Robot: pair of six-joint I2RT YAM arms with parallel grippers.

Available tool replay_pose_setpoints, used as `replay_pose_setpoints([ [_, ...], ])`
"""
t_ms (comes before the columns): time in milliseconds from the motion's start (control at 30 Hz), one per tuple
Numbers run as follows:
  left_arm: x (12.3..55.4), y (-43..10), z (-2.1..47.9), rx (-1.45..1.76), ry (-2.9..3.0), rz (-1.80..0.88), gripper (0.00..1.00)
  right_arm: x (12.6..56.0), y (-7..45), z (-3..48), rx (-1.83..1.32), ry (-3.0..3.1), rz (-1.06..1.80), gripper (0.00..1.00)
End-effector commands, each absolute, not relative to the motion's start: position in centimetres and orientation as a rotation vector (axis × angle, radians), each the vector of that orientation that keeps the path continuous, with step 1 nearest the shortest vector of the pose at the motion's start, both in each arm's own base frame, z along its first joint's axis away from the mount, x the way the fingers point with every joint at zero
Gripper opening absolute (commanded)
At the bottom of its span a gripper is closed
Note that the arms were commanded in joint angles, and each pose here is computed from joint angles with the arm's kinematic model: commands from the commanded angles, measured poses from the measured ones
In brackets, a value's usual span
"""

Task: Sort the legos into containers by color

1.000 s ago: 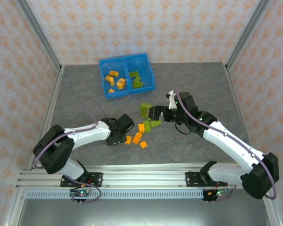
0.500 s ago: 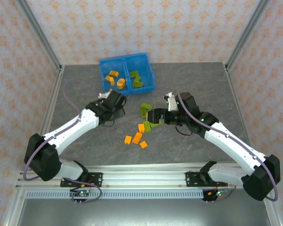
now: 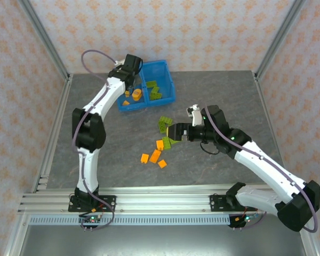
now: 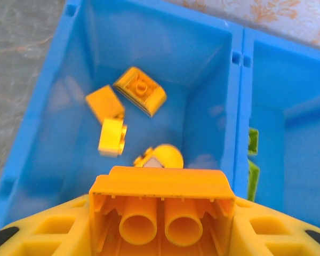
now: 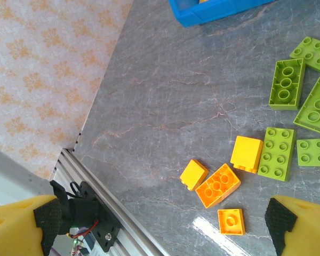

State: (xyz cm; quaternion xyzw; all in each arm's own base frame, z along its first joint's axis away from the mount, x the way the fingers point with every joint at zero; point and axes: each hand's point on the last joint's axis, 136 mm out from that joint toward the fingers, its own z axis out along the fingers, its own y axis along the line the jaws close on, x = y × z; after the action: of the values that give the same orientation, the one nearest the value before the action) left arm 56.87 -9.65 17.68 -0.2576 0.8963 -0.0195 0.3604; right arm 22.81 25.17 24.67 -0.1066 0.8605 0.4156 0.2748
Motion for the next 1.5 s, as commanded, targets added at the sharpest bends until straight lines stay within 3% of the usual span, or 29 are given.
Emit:
replay_pose_setpoints([
  [0, 58.4, -8.8, 16.5, -0.628, 2.367, 0.011, 0.37, 22.5, 24.6, 26.8, -0.304, 2.248, 1.098, 0.99],
  [100, 59.9, -9.1, 15.7, -0.604, 2.371, 0.024, 0.41, 22.2, 23.9, 27.0, -0.288, 2.245, 1.074, 0.99],
  [267, 60.2, -9.0, 16.1, -0.62, 2.35, 0.005, 0.58, 21.9, 23.7, 27.2, -0.262, 2.237, 1.093, 0.99],
  [400, 59.3, -9.1, 18.1, -0.631, 2.321, -0.038, 0.62, 22.1, 23.6, 27.3, -0.25, 2.231, 1.09, 0.99],
  [533, 57.4, -9.6, 20.0, -0.665, 2.294, -0.134, 0.73, 22.6, 23.8, 27.1, -0.225, 2.239, 1.087, 0.99],
  [633, 55.3, -10.0, 21.6, -0.683, 2.277, -0.213, 0.73, 22.9, 24.0, 27.0, -0.215, 2.242, 1.094, 0.99],
  [867, 45.7, -12.8, 29.5, -0.548, 2.14, -0.411, 0.72, 25.4, 20.9, 22.0, -0.016, 2.392, 0.769, 0.99],
  [1033, 36.7, -17.2, 33.1, -0.067, 2.089, -0.438, 0.74, 26.6, 21.9, 19.2, 0.002, 2.47, 0.728, 1.0],
  [1200, 29.2, -17.7, 31.8, 0.288, 2.157, -0.487, 0.89, 29.0, 24.3, 16.7, -0.049, 2.533, 0.646, 0.92],
  [1267, 25.7, -18.4, 30.9, 0.519, 2.177, -0.545, 0.99, 30.0, 25.2, 15.6, -0.081, 2.563, 0.581, 0.86],
  [1367, 20.5, -19.0, 29.5, 0.859, 2.124, -0.63, 1.0, 31.7, 26.6, 13.8, -0.114, 2.606, 0.486, 0.79],
  [1467, 18.2, -18.0, 27.6, 1.024, 2.062, -0.579, 1.0, 33.5, 27.7, 11.8, -0.124, 2.656, 0.395, 0.75],
])
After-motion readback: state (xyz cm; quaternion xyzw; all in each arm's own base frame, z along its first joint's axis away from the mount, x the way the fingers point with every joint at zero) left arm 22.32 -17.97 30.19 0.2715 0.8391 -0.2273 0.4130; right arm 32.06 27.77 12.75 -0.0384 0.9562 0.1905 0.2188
